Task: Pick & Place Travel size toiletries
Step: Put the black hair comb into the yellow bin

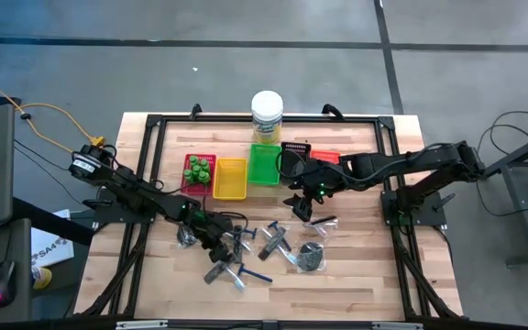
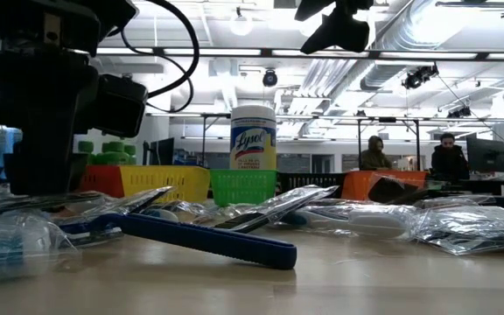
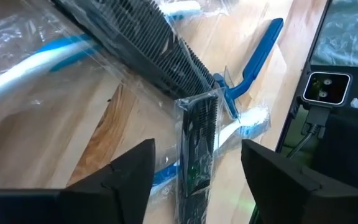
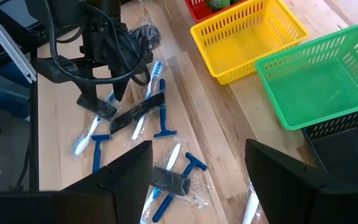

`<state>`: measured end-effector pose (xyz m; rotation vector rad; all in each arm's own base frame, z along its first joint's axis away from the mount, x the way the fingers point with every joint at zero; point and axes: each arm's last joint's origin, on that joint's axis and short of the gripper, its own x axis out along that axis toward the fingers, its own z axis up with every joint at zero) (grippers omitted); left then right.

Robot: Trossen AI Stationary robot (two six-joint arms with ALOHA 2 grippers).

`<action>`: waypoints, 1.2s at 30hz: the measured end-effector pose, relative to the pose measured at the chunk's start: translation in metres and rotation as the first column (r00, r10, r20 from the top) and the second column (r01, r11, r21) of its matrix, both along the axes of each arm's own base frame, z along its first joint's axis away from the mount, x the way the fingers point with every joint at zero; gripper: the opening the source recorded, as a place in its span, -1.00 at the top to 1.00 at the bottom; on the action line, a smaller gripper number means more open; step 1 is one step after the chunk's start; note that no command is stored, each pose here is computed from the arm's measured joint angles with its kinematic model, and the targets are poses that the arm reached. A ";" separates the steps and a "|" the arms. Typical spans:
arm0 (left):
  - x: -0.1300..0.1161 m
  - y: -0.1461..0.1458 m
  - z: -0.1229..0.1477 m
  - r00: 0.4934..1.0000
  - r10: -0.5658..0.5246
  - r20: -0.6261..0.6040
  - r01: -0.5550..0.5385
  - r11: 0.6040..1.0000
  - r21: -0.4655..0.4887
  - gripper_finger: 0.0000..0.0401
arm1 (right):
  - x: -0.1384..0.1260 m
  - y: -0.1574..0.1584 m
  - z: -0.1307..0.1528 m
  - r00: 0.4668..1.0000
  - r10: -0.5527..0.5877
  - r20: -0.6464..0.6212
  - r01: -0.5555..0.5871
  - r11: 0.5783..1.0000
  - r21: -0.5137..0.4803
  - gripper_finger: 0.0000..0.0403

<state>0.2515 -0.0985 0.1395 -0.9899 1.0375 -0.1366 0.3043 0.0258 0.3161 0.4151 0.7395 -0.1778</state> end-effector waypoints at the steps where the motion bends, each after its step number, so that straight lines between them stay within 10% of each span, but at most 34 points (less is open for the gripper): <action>1: 0.000 0.000 0.000 1.000 0.000 0.003 0.000 1.000 0.000 -0.17 | 0.000 0.000 0.000 1.000 0.000 0.000 0.000 1.000 0.000 -0.21; 19: 0.011 -0.005 -0.015 1.000 -0.006 0.007 0.007 0.998 -0.062 -0.14 | 0.000 0.000 0.000 1.000 -0.027 0.002 0.027 1.000 0.001 -0.21; 36: 0.009 -0.007 -0.015 0.998 -0.064 -0.007 0.062 0.992 -0.111 0.94 | 0.000 -0.001 0.000 0.999 -0.033 0.003 0.033 0.999 -0.003 -0.21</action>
